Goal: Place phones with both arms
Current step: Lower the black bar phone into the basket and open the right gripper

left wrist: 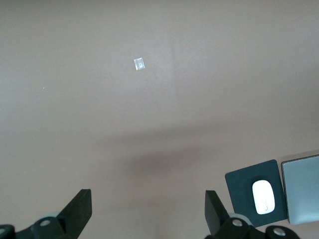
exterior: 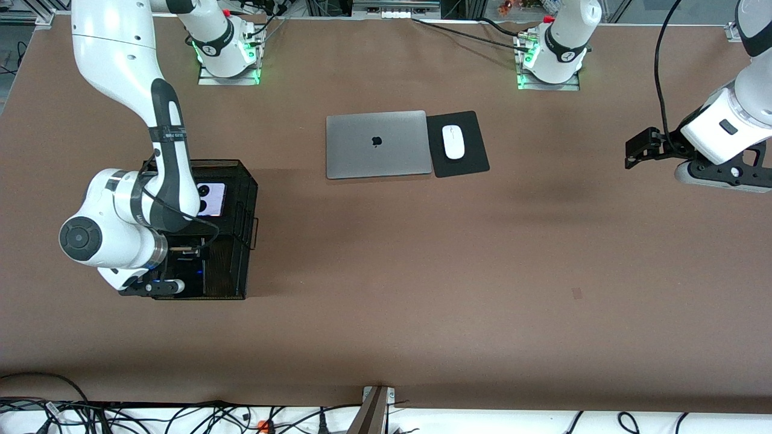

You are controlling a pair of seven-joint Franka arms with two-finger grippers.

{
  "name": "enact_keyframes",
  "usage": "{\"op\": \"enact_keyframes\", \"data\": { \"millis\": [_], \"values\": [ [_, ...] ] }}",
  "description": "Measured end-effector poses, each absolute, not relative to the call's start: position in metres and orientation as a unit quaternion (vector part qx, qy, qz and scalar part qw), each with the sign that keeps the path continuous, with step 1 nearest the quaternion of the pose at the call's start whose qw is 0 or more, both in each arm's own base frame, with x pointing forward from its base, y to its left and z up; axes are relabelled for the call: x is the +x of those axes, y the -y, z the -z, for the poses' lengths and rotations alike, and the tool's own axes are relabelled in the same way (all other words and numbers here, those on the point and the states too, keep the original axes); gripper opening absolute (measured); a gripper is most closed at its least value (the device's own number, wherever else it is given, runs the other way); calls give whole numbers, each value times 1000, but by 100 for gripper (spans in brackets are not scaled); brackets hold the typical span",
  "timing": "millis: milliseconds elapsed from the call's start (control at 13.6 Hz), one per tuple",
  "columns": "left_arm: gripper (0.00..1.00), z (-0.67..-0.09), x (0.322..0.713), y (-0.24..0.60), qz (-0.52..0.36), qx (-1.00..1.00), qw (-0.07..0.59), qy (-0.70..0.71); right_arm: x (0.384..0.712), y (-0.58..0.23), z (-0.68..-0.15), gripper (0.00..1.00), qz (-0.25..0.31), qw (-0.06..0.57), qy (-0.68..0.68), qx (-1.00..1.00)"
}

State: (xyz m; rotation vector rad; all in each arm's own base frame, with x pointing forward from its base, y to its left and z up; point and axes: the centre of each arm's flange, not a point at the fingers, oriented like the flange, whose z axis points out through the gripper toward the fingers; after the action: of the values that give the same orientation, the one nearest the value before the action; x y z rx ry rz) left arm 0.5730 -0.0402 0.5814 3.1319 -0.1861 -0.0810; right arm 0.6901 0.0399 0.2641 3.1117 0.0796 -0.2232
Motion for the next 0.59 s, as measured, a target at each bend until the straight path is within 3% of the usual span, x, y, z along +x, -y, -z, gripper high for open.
{"op": "enact_keyframes", "data": {
  "millis": [367,587],
  "values": [
    [100,-581,573,40,26,998,2,59,685,-28,-256,81,85,0,-9,996],
    [100,-581,573,40,26,998,2,59,683,-27,-254,91,87,-2,-8,996]
  ]
}}
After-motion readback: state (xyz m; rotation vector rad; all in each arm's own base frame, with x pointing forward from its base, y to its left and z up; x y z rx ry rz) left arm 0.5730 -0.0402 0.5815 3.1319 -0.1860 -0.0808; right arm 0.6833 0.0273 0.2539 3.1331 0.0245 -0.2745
